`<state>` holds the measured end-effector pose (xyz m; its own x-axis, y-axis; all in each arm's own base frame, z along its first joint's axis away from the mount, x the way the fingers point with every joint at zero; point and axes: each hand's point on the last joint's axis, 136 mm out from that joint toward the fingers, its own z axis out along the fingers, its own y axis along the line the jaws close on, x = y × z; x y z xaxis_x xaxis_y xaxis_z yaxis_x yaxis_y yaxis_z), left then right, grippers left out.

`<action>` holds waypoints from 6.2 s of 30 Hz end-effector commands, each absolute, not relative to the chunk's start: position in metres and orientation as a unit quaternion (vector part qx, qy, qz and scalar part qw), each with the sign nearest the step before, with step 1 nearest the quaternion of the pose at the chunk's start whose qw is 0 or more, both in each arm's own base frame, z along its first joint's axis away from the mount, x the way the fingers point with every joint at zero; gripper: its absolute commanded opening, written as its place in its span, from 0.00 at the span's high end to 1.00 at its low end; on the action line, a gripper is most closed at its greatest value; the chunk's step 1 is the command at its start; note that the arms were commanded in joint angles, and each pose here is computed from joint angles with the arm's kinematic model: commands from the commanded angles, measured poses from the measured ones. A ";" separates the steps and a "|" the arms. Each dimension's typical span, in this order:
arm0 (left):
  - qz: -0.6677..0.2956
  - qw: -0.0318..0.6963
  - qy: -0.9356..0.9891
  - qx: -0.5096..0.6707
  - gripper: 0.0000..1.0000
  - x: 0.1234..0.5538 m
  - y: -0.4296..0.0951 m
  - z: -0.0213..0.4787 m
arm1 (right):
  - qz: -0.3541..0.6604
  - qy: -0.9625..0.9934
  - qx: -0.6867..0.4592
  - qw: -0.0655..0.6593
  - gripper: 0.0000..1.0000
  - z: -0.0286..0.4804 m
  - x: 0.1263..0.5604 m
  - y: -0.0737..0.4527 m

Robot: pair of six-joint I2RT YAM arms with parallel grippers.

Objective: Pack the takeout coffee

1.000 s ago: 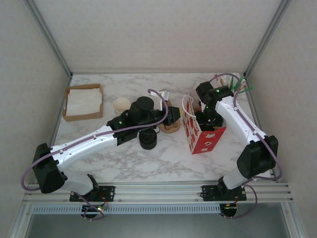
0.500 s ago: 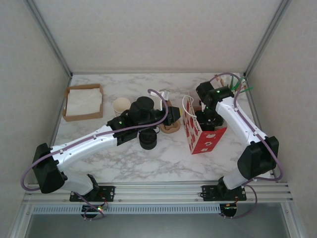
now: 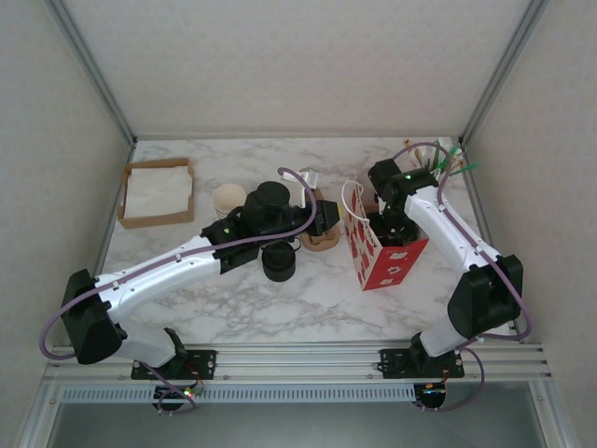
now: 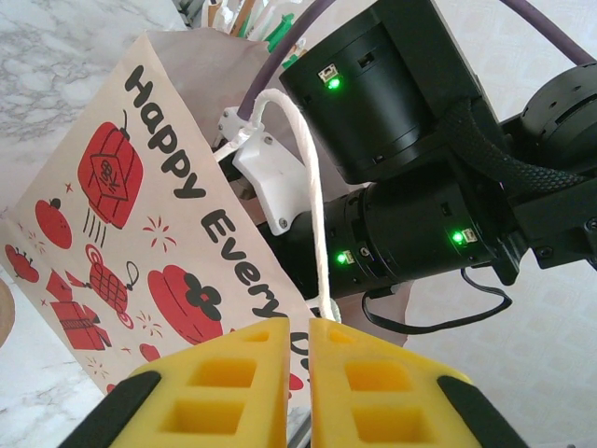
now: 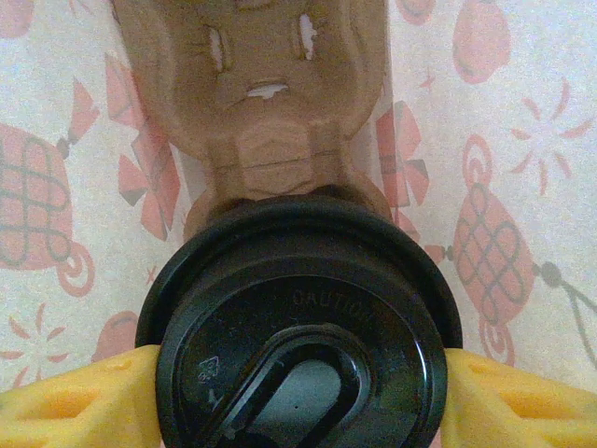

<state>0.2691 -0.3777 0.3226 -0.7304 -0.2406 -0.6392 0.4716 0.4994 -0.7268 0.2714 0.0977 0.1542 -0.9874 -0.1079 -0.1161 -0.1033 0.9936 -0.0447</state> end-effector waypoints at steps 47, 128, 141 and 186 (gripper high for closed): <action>-0.495 0.364 0.786 0.063 0.78 0.277 -0.373 0.322 | -0.017 0.997 -0.039 0.066 0.32 0.162 0.267 0.094; -0.505 0.360 0.782 0.064 0.45 0.281 -0.382 0.323 | -0.026 0.999 -0.037 0.023 0.31 0.127 0.260 0.091; -0.504 0.361 0.782 0.064 0.45 0.281 -0.381 0.325 | -0.026 0.999 -0.034 0.021 0.31 0.122 0.258 0.090; -0.505 0.355 0.784 0.072 0.44 0.283 -0.388 0.323 | -0.047 0.998 -0.037 0.002 0.31 0.141 0.253 0.083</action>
<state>0.2776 -0.3838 0.3080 -0.7530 -0.2315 -0.6159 0.4462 0.5082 -0.7366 0.2578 0.0912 0.1403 -0.9955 -0.0839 -0.0434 -0.0814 0.9951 -0.0564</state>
